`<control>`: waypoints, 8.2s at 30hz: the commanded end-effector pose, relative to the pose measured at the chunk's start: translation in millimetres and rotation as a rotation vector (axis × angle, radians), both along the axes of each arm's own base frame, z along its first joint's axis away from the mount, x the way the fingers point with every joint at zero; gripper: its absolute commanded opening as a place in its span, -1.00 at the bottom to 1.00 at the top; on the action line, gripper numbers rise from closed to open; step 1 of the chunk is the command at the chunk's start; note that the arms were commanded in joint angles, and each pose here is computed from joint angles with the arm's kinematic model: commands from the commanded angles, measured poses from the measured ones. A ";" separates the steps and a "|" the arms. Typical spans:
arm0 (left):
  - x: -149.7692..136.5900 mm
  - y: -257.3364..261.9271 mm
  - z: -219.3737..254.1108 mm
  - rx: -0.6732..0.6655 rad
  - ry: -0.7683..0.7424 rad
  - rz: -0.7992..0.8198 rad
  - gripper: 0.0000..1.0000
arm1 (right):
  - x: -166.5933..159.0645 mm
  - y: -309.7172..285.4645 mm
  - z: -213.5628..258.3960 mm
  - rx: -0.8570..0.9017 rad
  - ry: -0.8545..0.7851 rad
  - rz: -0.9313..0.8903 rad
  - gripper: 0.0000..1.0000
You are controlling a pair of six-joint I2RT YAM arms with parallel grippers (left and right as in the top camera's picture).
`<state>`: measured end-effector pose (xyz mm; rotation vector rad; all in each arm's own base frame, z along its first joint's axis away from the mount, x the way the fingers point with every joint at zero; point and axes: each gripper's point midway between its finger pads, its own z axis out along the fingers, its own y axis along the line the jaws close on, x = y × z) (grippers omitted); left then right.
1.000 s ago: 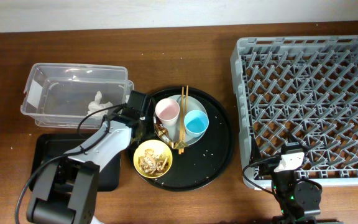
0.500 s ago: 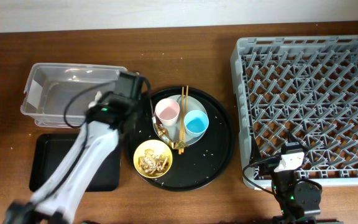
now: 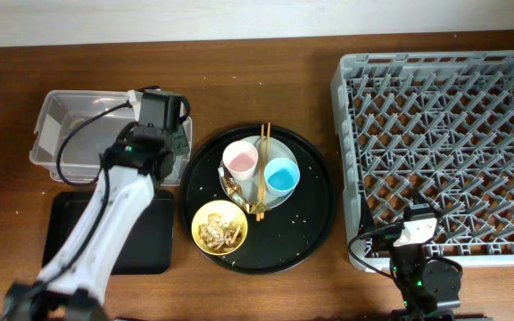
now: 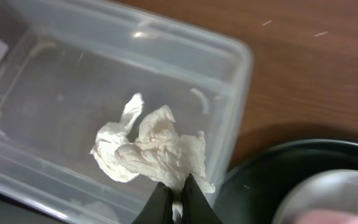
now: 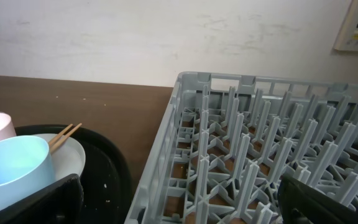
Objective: Sort waste into correct bins and load items into the dishwasher rack
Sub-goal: 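Grasp the tissue with the left gripper and drop it in the clear bin, then grasp the gold snack wrapper beside the plate with the left gripper, then drop the gold wrapper into the clear bin with the left gripper, then grasp the rim of the yellow bowl with the left gripper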
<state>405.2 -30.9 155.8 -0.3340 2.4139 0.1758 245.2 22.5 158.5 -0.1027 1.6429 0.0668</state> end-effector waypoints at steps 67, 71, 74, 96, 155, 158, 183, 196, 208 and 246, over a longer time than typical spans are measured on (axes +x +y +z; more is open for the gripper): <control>-138.9 -190.3 -90.4 -0.651 0.571 0.371 -0.17 | 0.2 -2.8 -2.4 0.012 0.003 -0.015 0.97; -135.9 -189.9 -90.5 -0.664 0.551 0.414 -0.17 | 0.2 -2.8 -2.4 0.012 0.003 -0.015 0.97; -136.2 -191.5 -92.3 -0.661 0.552 0.411 -0.17 | 0.2 -2.8 -2.4 0.012 0.003 -0.015 0.97; -128.9 -194.9 -109.3 -0.607 0.511 0.401 -0.99 | 0.2 -2.8 -2.4 0.012 0.003 -0.015 0.97; -47.7 -62.5 35.5 -0.632 0.091 -0.230 0.11 | 0.2 -2.8 -2.4 0.012 0.003 -0.015 0.97; -86.1 -84.4 13.3 -0.606 0.264 -0.252 0.04 | 0.2 -2.8 -2.4 0.012 0.003 -0.015 0.97; -169.0 -171.4 -62.1 -0.277 0.407 -0.355 -0.46 | 0.2 -2.8 -2.4 0.012 0.003 -0.015 0.97; -164.6 -171.5 -115.4 -0.193 0.516 -0.312 -0.46 | 0.2 -2.8 -2.4 0.012 0.003 -0.015 0.97; -152.7 -172.2 -124.5 -0.165 0.492 -0.299 -0.60 | 0.2 -2.8 -2.4 0.012 0.003 -0.015 0.97; -152.5 -171.0 -70.6 -0.148 0.476 -0.347 -0.99 | 0.2 -2.8 -2.4 0.012 0.003 -0.015 0.97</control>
